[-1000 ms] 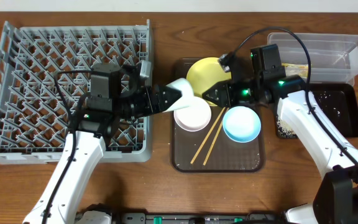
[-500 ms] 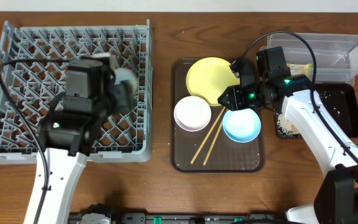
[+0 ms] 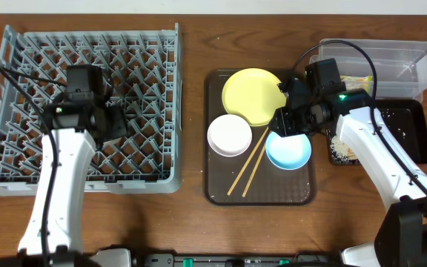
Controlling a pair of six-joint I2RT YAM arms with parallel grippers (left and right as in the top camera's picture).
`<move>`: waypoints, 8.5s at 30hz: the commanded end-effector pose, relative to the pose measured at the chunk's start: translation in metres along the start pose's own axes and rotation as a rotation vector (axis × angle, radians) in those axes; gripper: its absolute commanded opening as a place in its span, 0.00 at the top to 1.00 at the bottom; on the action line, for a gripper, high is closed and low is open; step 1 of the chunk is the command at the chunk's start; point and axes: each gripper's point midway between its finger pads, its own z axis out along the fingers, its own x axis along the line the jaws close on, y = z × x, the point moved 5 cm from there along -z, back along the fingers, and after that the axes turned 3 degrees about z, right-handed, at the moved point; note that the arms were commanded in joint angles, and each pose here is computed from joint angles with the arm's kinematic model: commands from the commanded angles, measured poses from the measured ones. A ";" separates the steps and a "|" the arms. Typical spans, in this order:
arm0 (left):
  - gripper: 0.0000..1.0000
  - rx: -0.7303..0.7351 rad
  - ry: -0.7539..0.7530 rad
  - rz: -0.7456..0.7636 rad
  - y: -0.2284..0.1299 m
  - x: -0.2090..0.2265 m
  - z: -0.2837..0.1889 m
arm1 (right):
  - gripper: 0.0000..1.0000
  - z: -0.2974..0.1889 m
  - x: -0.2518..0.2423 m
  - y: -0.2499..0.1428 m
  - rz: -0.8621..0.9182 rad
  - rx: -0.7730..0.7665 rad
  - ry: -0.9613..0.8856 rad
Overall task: Sort waste into correct bins and load items into the dishwasher rack
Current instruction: 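Carry the white bowl with the left gripper and place it in the rack, then reach the left gripper to the pink bowl on the brown tray and grasp it, then carry the pink bowl with the left gripper and set it in the rack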
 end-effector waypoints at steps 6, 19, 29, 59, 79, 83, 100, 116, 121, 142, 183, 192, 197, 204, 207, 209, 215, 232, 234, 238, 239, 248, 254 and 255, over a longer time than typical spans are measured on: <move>0.89 0.115 0.058 -0.042 -0.004 0.016 0.033 | 0.66 -0.026 -0.017 0.001 0.025 -0.068 -0.172; 0.63 0.204 0.019 -0.036 -0.016 0.009 0.050 | 0.61 -0.065 -0.011 0.001 0.004 -0.181 -0.207; 0.94 0.226 0.022 -0.034 -0.021 0.010 0.047 | 0.61 -0.066 -0.012 0.001 0.004 -0.183 -0.209; 0.17 0.169 -0.047 -0.050 -0.012 0.004 0.025 | 0.59 -0.066 -0.014 -0.005 0.011 -0.152 -0.215; 0.22 -0.119 -0.501 0.253 -0.009 -0.127 -0.051 | 0.56 -0.069 -0.027 -0.008 0.078 -0.157 -0.318; 0.26 -0.100 -0.536 0.368 -0.020 -0.169 -0.039 | 0.56 -0.069 -0.027 -0.008 0.078 -0.157 -0.318; 0.27 -0.154 -0.448 0.711 -0.083 -0.291 0.012 | 0.55 -0.100 -0.080 -0.024 0.486 -0.214 -0.486; 0.66 -0.081 -0.392 0.808 -0.123 -0.317 0.053 | 0.55 -0.100 -0.081 -0.025 0.486 -0.209 -0.489; 0.81 -0.073 -0.388 0.810 -0.125 -0.316 0.054 | 0.55 -0.100 -0.081 -0.025 0.486 -0.209 -0.489; 0.94 -0.165 -0.462 0.775 -0.106 -0.288 -0.023 | 0.55 -0.100 -0.081 -0.025 0.485 -0.209 -0.490; 0.94 -0.198 -1.486 -0.212 0.107 0.020 0.027 | 0.54 -0.100 -0.081 -0.026 0.469 -0.200 -0.492; 0.94 -0.174 -1.504 -0.220 0.107 0.017 0.026 | 0.54 -0.100 -0.081 -0.026 0.469 -0.200 -0.492; 0.94 -0.167 -1.505 -0.221 0.106 0.014 0.026 | 0.54 -0.100 -0.081 -0.026 0.469 -0.199 -0.492; 0.94 -0.154 -1.422 -0.281 0.103 0.015 0.043 | 0.54 -0.100 -0.081 -0.026 0.469 -0.199 -0.491; 0.94 -0.148 -1.415 -0.289 0.101 0.015 0.046 | 0.54 -0.100 -0.081 -0.026 0.469 -0.199 -0.492; 0.94 -0.147 -1.416 -0.290 0.101 0.015 0.046 | 0.54 -0.100 -0.081 -0.026 0.469 -0.198 -0.491; 0.94 -0.139 -1.373 -0.318 0.100 0.016 0.052 | 0.54 -0.100 -0.081 -0.026 0.469 -0.196 -0.492; 0.93 -0.014 -1.248 -0.468 0.086 0.018 0.071 | 0.54 -0.100 -0.081 -0.028 0.464 -0.187 -0.495; 0.89 0.001 -1.246 -0.486 0.083 0.019 0.072 | 0.54 -0.100 -0.081 -0.028 0.463 -0.187 -0.495; 0.83 0.011 -1.235 -0.533 0.080 0.031 0.073 | 0.54 -0.100 -0.081 -0.028 0.463 -0.187 -0.495; 0.78 0.008 -1.229 -0.543 0.080 0.034 0.074 | 0.54 -0.100 -0.081 -0.028 0.463 -0.187 -0.495; 0.51 0.016 -1.210 -0.620 0.074 0.054 0.073 | 0.54 -0.100 -0.081 -0.027 0.463 -0.191 -0.494; 0.27 -0.023 -1.064 -0.608 0.071 0.060 0.063 | 0.54 -0.100 -0.081 -0.027 0.462 -0.191 -0.494; 0.26 -0.041 -1.012 -0.596 0.070 0.063 0.059 | 0.53 -0.100 -0.081 -0.027 0.463 -0.191 -0.494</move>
